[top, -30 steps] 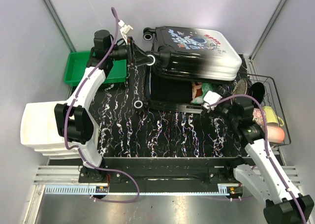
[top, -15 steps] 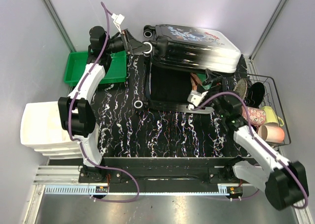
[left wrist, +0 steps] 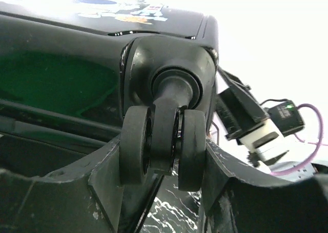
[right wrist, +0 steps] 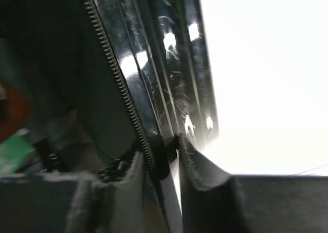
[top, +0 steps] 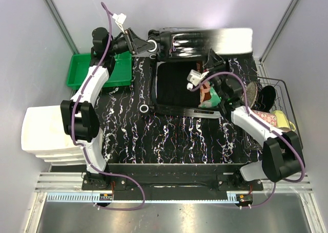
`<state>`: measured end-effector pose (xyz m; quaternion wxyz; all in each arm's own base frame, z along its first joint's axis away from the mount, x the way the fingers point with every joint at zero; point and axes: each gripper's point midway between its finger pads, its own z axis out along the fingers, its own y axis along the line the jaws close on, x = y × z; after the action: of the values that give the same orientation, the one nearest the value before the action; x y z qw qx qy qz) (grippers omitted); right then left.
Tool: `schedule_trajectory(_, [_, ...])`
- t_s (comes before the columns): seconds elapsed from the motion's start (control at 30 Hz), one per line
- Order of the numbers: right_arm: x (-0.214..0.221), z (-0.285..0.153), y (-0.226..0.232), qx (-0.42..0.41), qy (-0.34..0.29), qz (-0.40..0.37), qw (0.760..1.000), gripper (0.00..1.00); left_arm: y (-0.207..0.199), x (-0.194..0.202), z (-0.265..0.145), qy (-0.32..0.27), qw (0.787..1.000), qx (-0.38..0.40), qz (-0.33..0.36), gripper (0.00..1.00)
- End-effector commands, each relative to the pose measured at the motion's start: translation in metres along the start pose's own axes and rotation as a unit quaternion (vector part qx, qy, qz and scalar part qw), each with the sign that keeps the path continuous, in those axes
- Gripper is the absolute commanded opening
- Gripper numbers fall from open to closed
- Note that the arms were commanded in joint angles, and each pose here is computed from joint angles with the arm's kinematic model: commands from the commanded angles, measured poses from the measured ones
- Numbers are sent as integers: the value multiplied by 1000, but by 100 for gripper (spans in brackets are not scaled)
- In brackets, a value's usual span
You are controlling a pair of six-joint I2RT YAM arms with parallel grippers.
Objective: Open, take out, and arrange the luggage
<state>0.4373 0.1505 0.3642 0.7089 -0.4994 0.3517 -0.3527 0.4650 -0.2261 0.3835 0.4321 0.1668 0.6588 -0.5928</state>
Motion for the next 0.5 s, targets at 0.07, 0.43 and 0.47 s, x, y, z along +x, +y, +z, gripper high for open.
schedule_trajectory(0.07, [5, 38, -86, 98, -1, 8, 995, 5, 12, -34, -31, -38, 988, -68, 132, 60])
schedule_trajectory(0.43, [28, 95, -132, 117, -5, 30, 993, 0, 26, 105, -92, 169, 912, -93, 363, 73])
schedule_trajectory(0.47, [30, 98, -132, 115, -5, 30, 993, 0, 24, 119, -86, 191, 901, -84, 381, 73])
